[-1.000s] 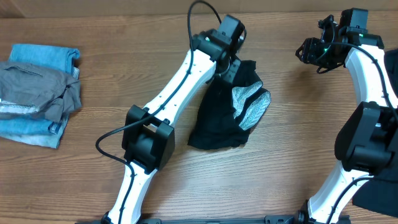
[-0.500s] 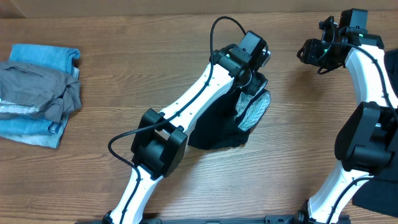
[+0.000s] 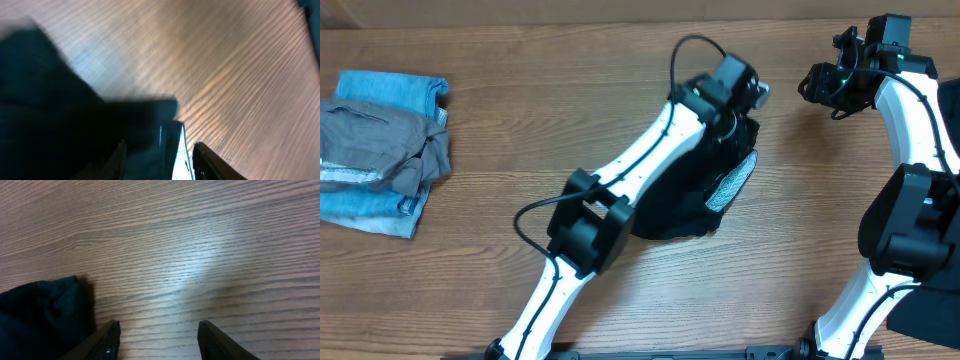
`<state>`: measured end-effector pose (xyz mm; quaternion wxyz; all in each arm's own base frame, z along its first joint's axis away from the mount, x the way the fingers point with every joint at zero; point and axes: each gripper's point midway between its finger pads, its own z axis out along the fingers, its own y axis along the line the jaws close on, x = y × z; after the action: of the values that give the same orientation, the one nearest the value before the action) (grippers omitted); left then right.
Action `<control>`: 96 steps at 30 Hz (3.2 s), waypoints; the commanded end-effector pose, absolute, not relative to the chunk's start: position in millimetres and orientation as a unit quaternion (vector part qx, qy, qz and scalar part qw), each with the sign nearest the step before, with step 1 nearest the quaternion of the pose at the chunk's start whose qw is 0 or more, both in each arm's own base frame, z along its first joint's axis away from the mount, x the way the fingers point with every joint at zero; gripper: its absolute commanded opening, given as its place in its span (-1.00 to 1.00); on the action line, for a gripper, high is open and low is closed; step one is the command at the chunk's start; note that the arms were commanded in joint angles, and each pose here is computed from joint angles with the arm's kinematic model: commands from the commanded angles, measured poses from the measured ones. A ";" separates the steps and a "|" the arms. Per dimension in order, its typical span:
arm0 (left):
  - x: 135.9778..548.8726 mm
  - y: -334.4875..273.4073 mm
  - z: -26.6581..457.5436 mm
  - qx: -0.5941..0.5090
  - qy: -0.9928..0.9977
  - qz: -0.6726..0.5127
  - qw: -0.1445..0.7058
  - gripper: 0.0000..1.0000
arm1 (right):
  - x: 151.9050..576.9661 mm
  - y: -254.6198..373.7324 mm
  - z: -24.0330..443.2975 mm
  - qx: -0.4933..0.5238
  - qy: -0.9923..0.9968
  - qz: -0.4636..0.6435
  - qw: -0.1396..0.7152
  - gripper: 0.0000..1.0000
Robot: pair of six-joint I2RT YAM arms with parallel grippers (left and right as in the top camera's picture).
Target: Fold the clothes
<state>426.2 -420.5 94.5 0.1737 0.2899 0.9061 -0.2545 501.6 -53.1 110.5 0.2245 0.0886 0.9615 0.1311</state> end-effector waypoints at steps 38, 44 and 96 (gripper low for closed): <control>269.7 -353.5 10.4 0.195 0.843 -0.473 -0.164 0.67 | 478.8 -57.0 106.1 0.101 0.972 0.115 0.179 0.36; 279.7 -374.4 58.0 0.187 0.797 -0.547 -0.174 0.50 | 477.9 -56.8 105.8 0.101 0.972 0.115 0.177 0.37; 415.1 -267.1 52.8 0.206 0.931 -0.300 0.024 1.00 | 421.7 108.6 42.9 -0.253 0.876 0.353 0.208 -0.92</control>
<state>424.1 -255.4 55.8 0.0320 0.1740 0.9485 -0.2627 432.5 107.7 61.9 0.2043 -0.2532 0.8789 0.3490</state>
